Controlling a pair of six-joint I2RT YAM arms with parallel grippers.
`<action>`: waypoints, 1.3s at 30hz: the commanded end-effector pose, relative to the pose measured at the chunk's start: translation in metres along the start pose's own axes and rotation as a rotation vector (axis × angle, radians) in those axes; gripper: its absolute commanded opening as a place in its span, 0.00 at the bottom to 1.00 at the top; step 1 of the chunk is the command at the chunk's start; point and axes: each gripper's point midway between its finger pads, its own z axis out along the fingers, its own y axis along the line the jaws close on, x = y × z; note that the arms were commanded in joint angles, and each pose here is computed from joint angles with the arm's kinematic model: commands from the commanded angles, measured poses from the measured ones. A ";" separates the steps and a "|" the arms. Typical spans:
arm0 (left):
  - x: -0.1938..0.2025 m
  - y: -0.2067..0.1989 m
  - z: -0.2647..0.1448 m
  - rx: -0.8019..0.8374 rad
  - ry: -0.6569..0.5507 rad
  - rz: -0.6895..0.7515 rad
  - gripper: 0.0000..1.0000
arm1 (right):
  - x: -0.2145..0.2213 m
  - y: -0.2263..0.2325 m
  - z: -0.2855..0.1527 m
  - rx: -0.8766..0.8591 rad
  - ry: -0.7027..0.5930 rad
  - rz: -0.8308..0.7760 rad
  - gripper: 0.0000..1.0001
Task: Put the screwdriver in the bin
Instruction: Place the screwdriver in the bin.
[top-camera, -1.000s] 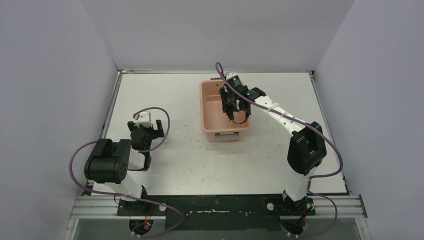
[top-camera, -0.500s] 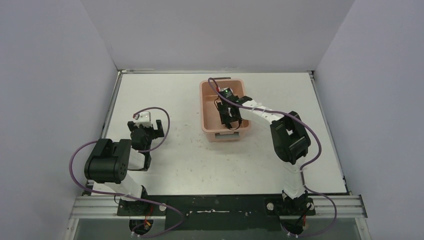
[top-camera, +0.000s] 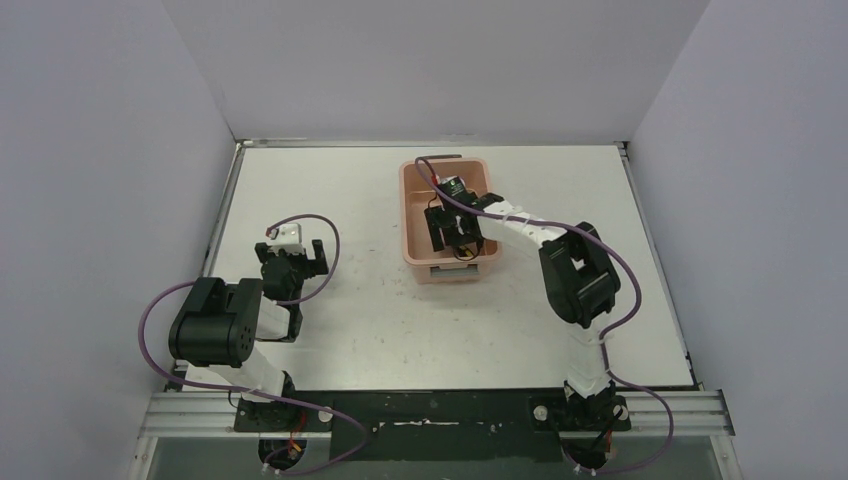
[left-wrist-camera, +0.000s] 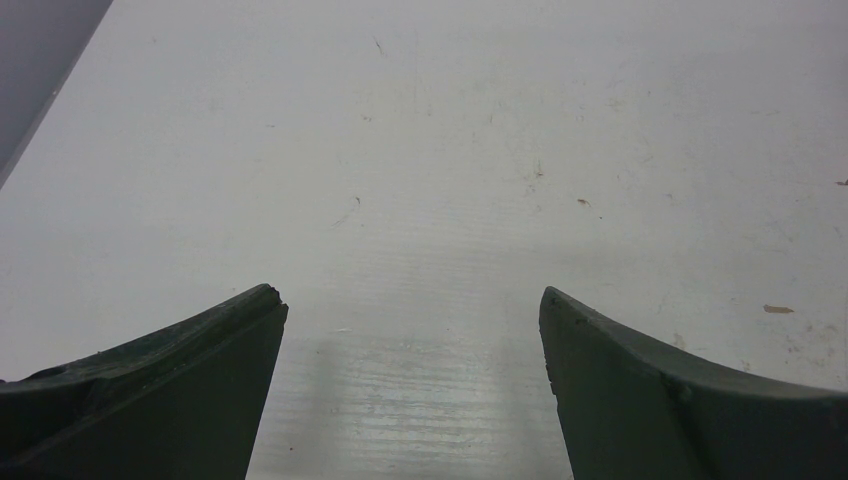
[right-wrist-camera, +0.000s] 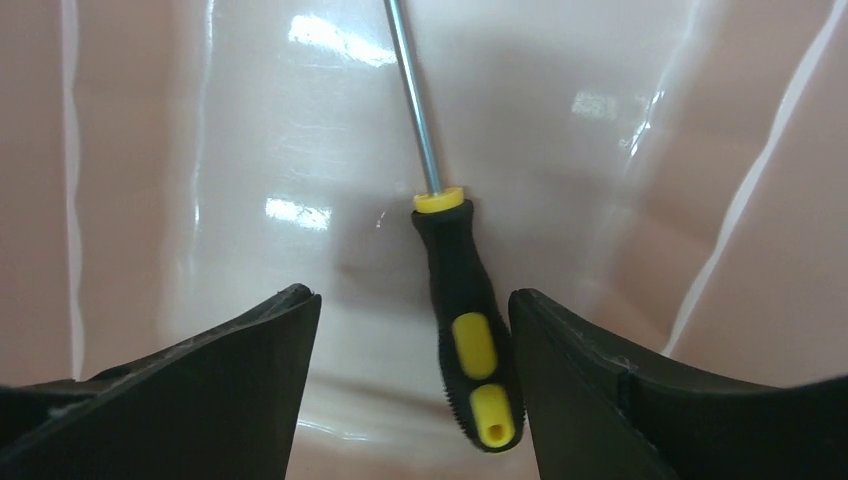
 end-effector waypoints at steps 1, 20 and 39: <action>-0.017 -0.002 0.005 0.009 -0.053 0.003 0.97 | -0.046 0.004 -0.043 -0.018 -0.147 0.019 0.73; -0.016 -0.002 0.005 0.009 -0.052 0.002 0.97 | -0.102 -0.001 -0.143 -0.007 -0.340 0.062 1.00; -0.016 -0.002 0.005 0.009 -0.051 0.003 0.97 | -0.110 -0.065 -0.170 0.069 -0.391 0.108 1.00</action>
